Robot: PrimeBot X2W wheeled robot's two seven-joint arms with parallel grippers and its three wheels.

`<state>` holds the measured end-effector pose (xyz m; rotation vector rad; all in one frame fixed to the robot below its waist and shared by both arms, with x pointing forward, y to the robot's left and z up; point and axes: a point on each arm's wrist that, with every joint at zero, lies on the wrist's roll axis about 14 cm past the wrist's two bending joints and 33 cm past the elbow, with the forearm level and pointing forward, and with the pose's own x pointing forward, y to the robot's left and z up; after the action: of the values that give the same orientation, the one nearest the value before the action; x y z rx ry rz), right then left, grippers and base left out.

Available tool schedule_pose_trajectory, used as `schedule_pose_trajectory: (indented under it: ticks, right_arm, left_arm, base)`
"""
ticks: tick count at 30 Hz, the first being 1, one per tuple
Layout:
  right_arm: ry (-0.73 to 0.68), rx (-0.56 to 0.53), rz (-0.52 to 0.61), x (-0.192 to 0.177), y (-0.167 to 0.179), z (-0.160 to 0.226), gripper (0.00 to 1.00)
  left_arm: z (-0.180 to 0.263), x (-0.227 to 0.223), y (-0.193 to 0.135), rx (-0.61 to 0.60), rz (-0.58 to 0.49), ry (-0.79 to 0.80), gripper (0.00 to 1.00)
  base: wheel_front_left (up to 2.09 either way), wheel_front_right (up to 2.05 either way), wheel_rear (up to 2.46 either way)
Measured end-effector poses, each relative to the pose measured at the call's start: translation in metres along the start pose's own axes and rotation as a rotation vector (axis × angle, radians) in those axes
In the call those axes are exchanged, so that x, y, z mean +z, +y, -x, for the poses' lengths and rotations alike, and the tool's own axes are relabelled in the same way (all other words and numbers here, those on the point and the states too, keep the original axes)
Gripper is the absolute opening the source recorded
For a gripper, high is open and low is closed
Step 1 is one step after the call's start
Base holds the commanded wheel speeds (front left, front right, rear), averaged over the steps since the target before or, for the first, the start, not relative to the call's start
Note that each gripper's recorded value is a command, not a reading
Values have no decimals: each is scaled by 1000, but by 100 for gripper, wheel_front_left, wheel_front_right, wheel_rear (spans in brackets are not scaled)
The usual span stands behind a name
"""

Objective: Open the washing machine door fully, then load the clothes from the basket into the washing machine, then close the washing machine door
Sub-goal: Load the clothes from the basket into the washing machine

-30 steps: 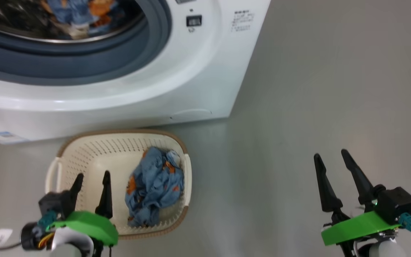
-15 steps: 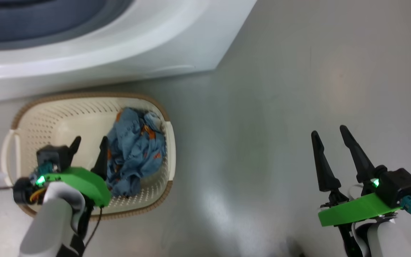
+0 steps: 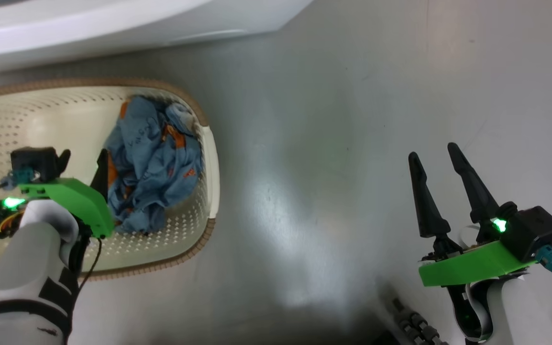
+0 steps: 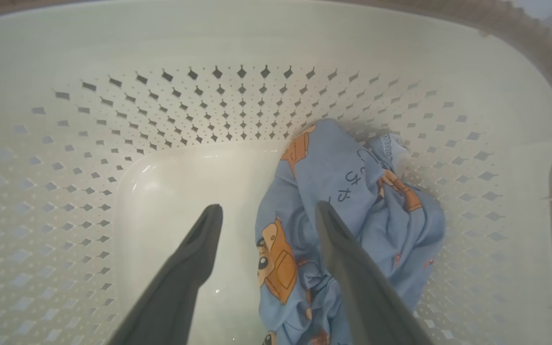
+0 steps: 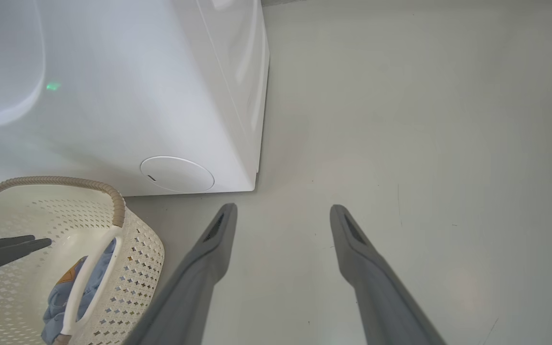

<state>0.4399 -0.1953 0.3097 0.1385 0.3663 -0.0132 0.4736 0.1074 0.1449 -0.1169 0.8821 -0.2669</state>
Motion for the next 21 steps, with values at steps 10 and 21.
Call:
schedule_pose_trajectory:
  ticks: [10,21]
  right_arm:
    - [37,-11,-16,-17,-5,-6,100]
    - [65,-28,-27,-27,-10,-3,100]
  left_arm:
    - [-17,-42,-1,-16,-1,164,100]
    - [-26,-68,-13,-37,79,286,100]
  base:
    - [0,0,0]
    - [0,0,0]
